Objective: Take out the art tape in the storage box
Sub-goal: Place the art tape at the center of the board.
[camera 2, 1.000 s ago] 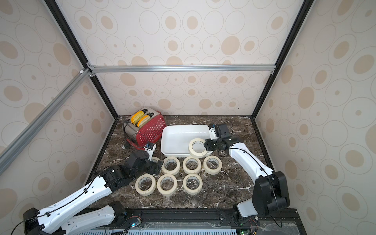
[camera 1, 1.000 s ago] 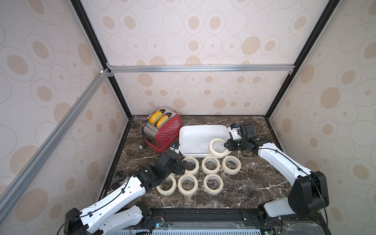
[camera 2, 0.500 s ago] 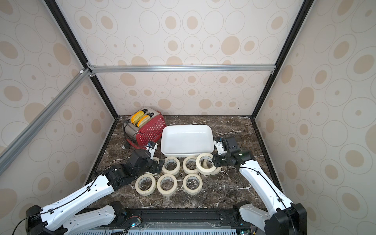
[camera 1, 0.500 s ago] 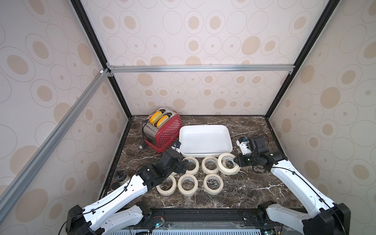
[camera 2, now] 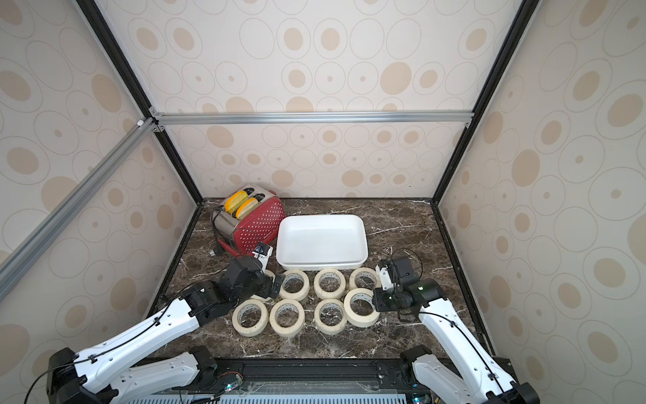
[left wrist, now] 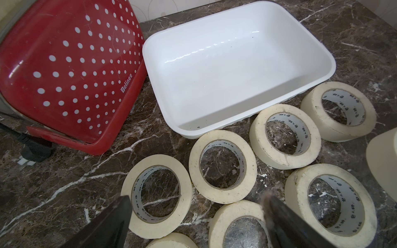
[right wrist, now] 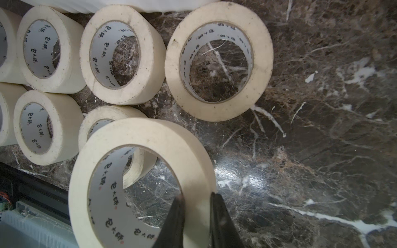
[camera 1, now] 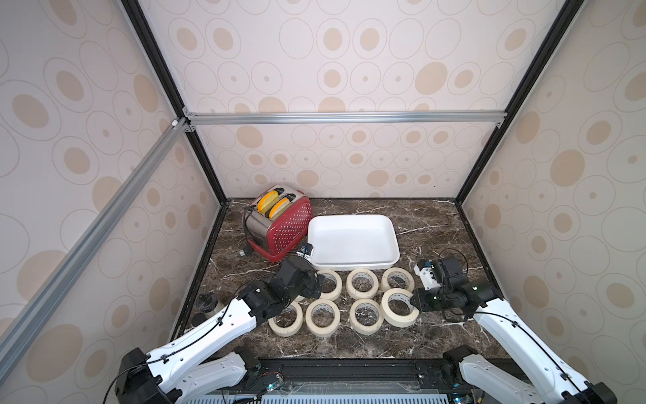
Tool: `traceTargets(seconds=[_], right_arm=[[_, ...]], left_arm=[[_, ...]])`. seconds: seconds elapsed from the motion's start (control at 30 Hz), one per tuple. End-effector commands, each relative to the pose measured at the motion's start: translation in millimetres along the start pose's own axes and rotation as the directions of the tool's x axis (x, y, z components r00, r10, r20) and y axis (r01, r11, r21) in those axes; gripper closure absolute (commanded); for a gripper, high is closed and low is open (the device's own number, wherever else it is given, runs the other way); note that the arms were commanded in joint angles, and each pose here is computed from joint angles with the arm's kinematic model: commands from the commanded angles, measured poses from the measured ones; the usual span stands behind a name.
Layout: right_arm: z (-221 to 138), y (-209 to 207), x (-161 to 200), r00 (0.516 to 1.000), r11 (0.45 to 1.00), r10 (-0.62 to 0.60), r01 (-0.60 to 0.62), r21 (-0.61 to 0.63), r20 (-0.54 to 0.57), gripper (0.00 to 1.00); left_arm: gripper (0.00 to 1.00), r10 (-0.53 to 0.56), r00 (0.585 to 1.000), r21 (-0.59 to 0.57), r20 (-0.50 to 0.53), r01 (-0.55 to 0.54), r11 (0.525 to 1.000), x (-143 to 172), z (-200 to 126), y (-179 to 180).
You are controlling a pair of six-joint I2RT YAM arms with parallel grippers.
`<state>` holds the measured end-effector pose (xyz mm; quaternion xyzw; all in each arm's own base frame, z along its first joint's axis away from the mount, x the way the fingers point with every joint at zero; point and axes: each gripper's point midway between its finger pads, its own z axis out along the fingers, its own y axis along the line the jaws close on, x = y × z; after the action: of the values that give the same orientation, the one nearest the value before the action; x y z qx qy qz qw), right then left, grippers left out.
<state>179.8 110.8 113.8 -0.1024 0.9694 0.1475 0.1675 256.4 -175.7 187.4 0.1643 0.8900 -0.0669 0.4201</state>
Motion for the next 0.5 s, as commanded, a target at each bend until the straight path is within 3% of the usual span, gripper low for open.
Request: traceTargets(seconds=[0.0, 0.47], right_arm=[[4.7, -0.8, 3.9, 0.998, 0.998, 0.056, -0.056, -0.006, 0.003, 0.81], [27.0, -35.7, 20.7, 0.985, 0.973, 0.170, -0.167, 0.159, -0.006, 0.81]], left_arm=[[0.01, -0.006, 0.999, -0.004, 0.040, 0.006, 1.000, -14.7, -3.7, 1.9], [0.01, -0.005, 0.999, -0.012, 0.036, 0.006, 1.000, -13.2, -3.1, 3.8]])
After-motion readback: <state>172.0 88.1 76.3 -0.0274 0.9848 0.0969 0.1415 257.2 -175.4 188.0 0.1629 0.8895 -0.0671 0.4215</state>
